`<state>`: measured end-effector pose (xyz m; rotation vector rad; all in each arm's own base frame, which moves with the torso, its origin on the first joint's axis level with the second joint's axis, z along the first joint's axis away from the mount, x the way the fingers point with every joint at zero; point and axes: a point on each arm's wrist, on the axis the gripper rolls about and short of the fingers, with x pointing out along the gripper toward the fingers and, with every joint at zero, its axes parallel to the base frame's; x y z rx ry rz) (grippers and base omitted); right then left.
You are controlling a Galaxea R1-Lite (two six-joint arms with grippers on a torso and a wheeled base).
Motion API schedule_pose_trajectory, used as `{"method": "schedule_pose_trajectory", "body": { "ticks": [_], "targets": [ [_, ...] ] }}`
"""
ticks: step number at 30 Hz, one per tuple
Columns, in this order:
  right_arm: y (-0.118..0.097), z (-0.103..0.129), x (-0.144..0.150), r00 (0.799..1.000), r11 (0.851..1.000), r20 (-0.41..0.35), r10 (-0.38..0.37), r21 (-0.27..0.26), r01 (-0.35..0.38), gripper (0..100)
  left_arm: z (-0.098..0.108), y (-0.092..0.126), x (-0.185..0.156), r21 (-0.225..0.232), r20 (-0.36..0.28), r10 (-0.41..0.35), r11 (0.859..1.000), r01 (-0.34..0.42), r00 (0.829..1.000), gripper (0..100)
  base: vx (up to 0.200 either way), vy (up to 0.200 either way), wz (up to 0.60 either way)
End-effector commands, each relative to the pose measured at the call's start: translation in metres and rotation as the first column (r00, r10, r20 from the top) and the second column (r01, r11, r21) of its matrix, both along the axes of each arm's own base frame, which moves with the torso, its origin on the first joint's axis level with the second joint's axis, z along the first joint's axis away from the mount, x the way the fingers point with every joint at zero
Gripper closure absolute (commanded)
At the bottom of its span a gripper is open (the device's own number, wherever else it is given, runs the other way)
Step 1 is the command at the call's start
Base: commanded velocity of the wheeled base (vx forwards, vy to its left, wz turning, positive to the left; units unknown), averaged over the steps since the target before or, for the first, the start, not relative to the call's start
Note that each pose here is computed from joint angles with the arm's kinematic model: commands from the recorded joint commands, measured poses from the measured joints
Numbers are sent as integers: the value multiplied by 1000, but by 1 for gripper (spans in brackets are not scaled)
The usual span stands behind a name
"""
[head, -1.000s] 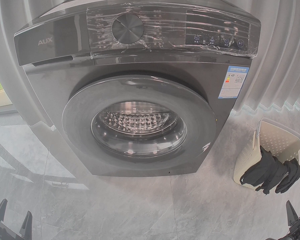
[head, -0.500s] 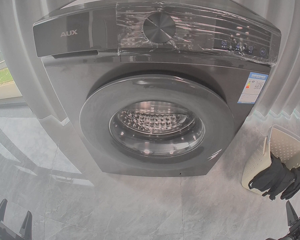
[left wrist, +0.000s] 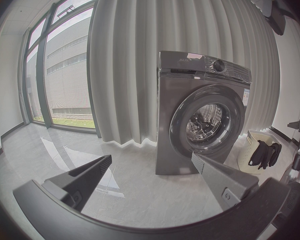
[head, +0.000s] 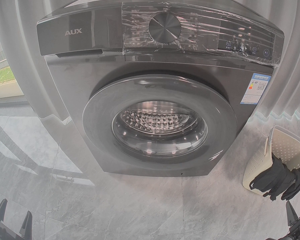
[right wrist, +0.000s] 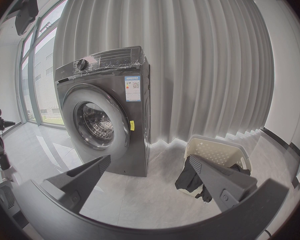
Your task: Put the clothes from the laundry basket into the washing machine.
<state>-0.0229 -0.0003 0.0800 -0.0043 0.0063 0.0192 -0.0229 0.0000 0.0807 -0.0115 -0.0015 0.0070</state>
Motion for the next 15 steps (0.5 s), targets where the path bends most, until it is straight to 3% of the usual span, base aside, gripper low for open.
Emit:
{"method": "schedule_pose_trajectory", "body": {
  "ticks": [1,15],
  "targets": [
    [0,-4,0,1000,1000,-3,1,0,-1,0,-5,0,0,-1,-6,1,1000,-1,1000,0,0,0,0],
    [0,-4,0,1000,1000,-3,1,0,-1,0,-5,0,0,-4,-5,1,1000,-1,1000,0,0,0,0]
  ]
}}
